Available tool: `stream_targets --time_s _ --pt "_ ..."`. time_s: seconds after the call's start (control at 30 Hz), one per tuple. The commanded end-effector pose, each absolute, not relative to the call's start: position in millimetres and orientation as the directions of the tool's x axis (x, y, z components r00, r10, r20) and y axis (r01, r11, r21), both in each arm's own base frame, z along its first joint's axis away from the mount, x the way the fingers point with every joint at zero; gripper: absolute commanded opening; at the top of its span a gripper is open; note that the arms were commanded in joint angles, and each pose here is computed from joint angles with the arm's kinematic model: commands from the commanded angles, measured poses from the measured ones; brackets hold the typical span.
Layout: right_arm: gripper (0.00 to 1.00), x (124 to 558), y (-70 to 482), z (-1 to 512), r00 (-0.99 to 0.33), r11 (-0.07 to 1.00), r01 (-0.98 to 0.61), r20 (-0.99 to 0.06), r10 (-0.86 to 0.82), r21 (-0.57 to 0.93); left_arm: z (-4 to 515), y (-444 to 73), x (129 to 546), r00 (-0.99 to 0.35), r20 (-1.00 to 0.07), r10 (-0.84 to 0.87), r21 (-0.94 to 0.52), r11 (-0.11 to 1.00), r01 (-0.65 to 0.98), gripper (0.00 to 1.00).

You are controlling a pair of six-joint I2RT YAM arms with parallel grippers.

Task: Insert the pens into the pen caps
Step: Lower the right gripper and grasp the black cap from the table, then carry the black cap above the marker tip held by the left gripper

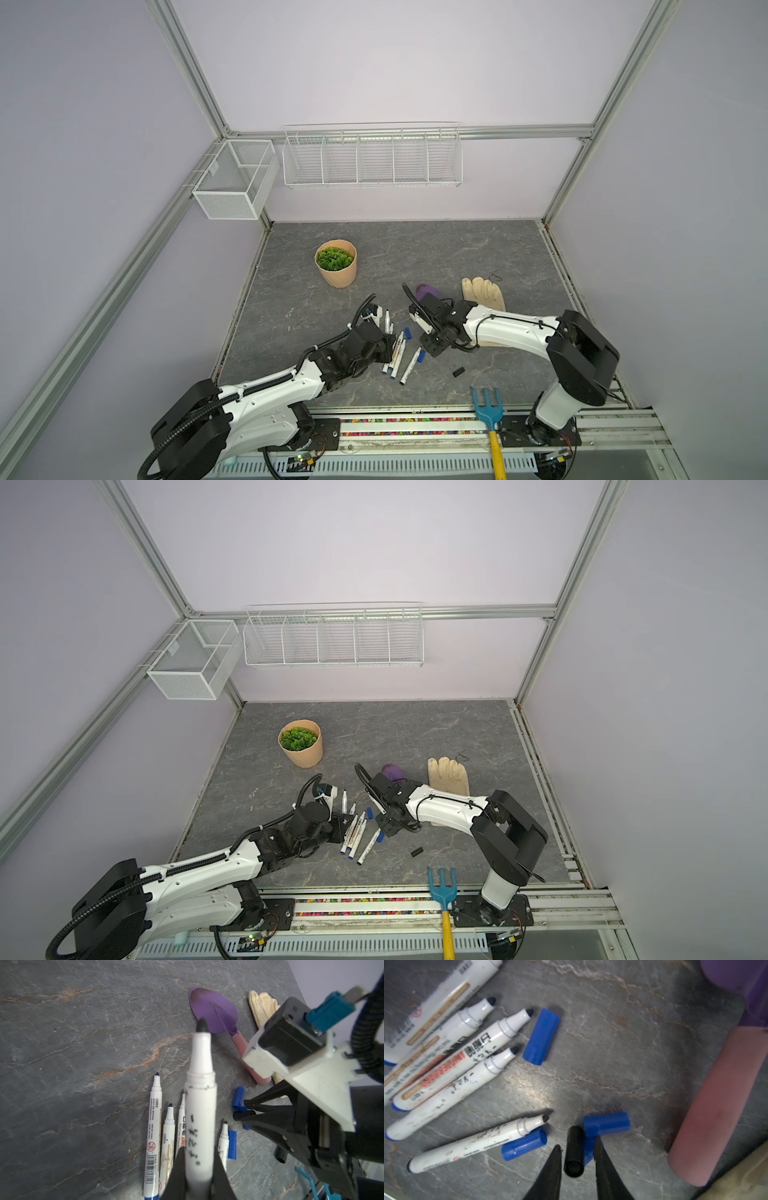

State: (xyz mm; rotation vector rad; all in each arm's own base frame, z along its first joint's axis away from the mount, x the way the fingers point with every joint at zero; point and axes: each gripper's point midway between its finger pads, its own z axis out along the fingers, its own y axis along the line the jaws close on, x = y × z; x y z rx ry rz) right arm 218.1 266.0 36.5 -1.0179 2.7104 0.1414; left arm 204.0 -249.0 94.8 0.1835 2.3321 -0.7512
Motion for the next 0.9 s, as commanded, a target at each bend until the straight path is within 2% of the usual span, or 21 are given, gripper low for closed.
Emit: stream_targets --time_s 0.0,0.27,0.4,0.63,0.87 --pt "0.29 222.4 273.9 38.4 -0.71 0.739 -0.674 -0.277 -0.647 0.002 107.1 -255.9 206.8 -0.761 -0.643 -0.089 -0.491 0.81 0.32 0.0" --pt "0.15 224.0 280.9 44.6 -0.703 0.732 -0.681 -0.299 -0.645 0.021 103.6 -258.6 203.9 -0.771 -0.633 -0.073 -0.495 0.804 0.33 0.0" --pt "0.12 225.0 287.0 70.3 -0.688 0.719 -0.692 -0.36 -0.63 0.066 102.5 -261.0 200.6 -0.768 -0.64 -0.033 -0.48 0.798 0.365 0.0" --pt "0.1 215.3 297.9 154.2 -0.677 0.614 -0.723 -0.497 -0.543 0.316 104.6 -257.6 190.7 -0.703 -0.701 0.12 -0.367 0.784 0.5 0.0" --pt "0.09 188.0 311.5 192.9 -0.681 0.448 -0.73 -0.505 -0.53 0.515 115.4 -248.7 187.4 -0.595 -0.775 0.213 -0.243 0.769 0.592 0.0"
